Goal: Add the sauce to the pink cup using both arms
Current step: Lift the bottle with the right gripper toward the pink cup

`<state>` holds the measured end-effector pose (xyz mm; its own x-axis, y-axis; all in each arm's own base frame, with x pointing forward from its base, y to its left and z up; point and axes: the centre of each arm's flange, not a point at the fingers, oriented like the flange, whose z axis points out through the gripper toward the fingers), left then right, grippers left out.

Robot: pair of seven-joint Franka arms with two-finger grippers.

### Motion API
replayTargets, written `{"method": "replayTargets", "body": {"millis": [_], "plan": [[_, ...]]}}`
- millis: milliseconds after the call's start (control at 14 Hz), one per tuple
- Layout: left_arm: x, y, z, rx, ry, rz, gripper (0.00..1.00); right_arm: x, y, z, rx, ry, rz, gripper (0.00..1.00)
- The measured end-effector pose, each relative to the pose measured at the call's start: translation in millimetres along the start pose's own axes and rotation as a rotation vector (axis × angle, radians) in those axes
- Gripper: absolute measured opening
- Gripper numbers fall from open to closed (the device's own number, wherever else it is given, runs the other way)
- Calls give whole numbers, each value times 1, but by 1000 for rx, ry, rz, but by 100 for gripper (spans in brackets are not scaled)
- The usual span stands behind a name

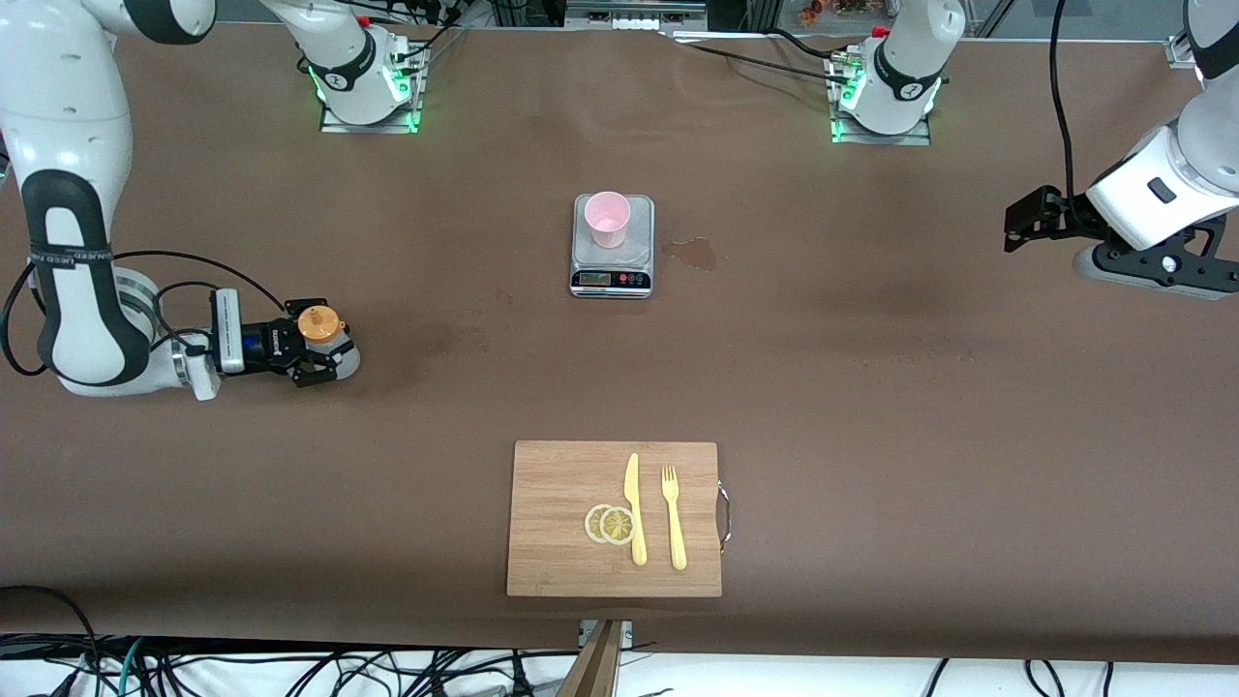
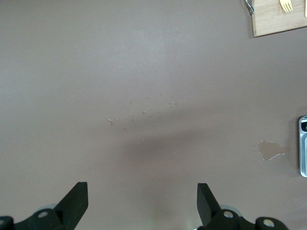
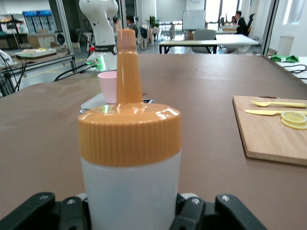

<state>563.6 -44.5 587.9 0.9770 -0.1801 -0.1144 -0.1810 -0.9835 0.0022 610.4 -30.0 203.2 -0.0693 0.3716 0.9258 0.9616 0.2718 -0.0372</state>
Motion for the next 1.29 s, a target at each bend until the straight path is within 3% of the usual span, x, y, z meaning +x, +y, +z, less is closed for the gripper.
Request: {"method": "replayTargets", "body": {"millis": [215, 716, 1289], "plan": [[0, 0, 0, -3, -1, 0, 100, 58, 16, 5, 15, -126, 49, 22], [0, -2, -3, -3, 5, -3, 100, 186, 12, 67, 19, -497, 244, 22], [0, -2, -7, -2, 15, -4, 100, 254, -56, 214, 36, -871, 427, 22]]}}
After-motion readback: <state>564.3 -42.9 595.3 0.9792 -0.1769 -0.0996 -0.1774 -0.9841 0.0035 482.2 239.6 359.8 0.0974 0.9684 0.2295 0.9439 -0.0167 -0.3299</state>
